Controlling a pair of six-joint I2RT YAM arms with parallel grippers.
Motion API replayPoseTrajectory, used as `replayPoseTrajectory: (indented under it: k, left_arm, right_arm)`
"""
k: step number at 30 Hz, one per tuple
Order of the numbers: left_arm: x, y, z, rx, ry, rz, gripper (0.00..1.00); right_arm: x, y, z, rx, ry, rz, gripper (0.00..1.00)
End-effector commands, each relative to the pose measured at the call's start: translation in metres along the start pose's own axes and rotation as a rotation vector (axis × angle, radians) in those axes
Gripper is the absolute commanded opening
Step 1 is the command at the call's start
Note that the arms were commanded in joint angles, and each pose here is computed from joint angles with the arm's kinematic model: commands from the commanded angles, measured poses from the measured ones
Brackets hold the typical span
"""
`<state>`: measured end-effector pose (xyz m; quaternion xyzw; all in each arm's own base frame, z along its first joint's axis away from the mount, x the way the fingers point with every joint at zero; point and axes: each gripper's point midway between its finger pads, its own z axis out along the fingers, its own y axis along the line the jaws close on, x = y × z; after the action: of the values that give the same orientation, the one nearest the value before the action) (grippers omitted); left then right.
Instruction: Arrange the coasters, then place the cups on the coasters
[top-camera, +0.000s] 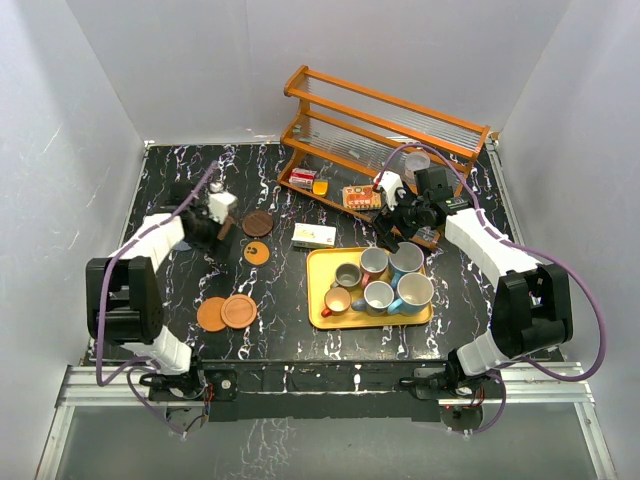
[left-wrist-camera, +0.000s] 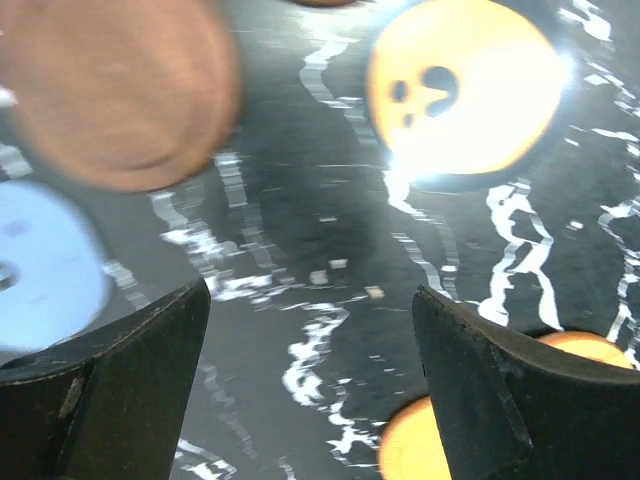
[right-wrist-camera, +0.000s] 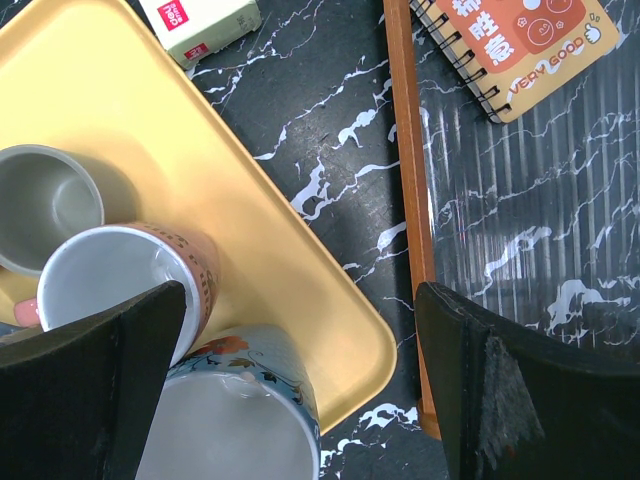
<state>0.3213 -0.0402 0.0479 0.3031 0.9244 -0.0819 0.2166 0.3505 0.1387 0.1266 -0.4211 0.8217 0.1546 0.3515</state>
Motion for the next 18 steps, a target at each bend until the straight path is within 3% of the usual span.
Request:
replayPoseTrajectory:
  k: [1, 6, 9, 18]
  left_arm:
    - [-0.016, 0.061, -0.031, -0.136, -0.111, -0.147, 0.81]
    - [0.001, 0.130, -0.026, -0.270, -0.080, -0.292, 0.81]
    - [0.014, 0.154, -0.012, -0.265, -0.053, -0.364, 0.84]
    - [0.013, 0.170, 0.021, -0.196, -0.044, -0.419, 0.84]
  right_arm:
    - [-0.021, -0.009, -0.008, 0.027, -0.058, -0.042, 0.98]
    - [-0.022, -0.008, -0.010, 0.028, -0.061, -0.042, 0.98]
    - [-0.022, -0.009, -0.010, 0.031, -0.062, -0.044, 0.99]
    - [-0.020, -0.009, -0.009, 0.030, -0.056, -0.042, 0.98]
